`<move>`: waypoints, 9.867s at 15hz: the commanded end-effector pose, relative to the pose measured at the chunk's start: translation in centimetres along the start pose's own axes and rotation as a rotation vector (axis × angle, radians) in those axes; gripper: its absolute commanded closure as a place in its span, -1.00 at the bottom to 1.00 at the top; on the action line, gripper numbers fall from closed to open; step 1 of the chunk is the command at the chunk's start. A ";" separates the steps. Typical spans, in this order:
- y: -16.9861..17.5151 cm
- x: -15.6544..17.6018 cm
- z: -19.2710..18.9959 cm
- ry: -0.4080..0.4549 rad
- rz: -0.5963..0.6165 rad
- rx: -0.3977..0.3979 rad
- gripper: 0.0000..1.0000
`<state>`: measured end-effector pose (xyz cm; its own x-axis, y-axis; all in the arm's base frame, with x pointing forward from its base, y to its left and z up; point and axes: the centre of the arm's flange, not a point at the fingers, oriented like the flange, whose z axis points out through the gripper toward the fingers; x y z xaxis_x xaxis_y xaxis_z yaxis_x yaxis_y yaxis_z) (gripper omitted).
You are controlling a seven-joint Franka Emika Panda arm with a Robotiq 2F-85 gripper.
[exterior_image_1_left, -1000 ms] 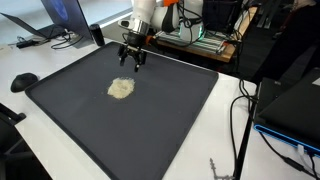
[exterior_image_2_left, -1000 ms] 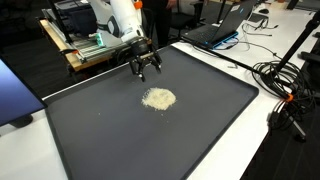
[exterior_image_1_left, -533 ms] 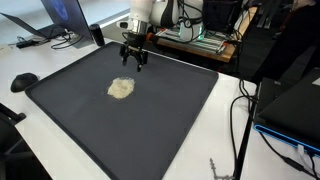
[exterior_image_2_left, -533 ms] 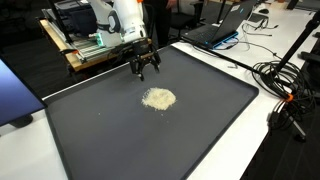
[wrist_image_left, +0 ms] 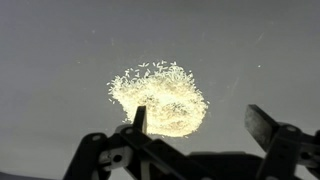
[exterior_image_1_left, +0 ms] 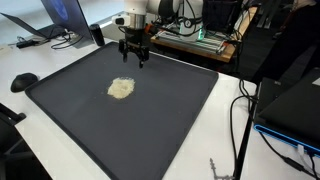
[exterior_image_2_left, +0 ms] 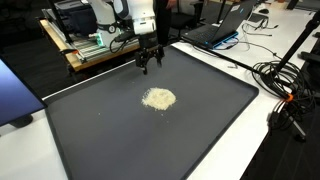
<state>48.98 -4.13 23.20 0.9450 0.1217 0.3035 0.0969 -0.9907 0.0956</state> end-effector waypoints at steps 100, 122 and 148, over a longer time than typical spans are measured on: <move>11.0 3.3 12.3 0.160 -0.899 0.347 0.17; 11.0 3.6 11.5 0.166 -0.893 0.350 0.93; 2.7 7.7 4.4 -0.240 -1.020 0.169 -1.00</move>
<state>57.55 -8.21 20.33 0.4096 0.9085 0.0824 0.9055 -0.4159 0.0840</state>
